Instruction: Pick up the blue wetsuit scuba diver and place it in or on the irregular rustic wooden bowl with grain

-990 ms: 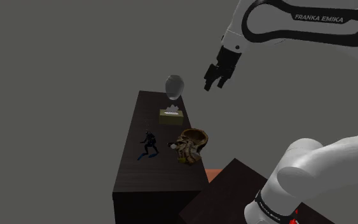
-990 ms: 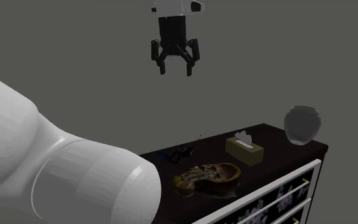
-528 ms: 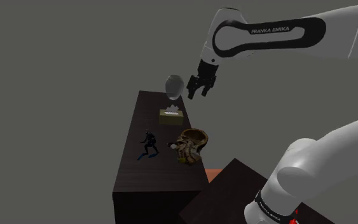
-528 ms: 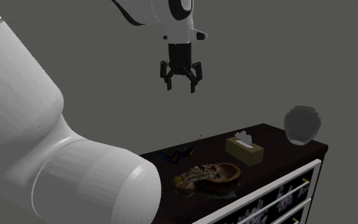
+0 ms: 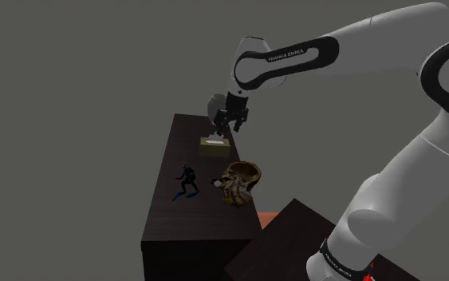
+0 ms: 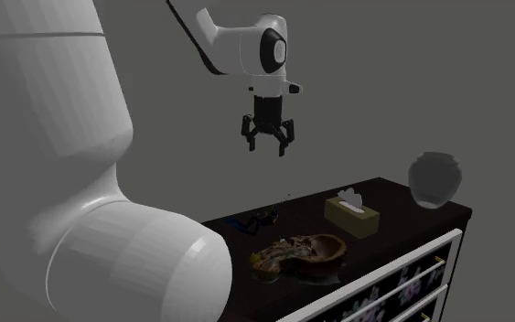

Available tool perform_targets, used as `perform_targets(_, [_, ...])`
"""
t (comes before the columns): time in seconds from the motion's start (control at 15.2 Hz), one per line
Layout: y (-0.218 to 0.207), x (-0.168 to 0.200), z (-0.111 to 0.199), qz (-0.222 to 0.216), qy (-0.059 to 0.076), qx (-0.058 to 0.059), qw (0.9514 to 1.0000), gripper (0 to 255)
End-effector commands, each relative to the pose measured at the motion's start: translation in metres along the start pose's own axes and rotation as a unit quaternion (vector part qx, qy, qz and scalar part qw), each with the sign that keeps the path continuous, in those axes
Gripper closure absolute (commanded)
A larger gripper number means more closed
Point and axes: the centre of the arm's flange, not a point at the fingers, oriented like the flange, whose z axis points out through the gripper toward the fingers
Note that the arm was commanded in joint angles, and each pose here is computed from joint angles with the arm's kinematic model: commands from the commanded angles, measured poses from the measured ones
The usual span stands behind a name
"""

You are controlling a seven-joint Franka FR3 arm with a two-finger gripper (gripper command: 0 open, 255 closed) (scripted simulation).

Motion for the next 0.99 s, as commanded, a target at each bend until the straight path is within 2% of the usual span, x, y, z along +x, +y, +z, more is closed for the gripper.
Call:
perform_targets(0.0, [-0.002,0.017,0.022,0.002,-0.008,0.002,1.0000,0])
perform_targets(0.92, [-0.016,0.131,0.179,0.012,-0.063,0.016,0.9978,0])
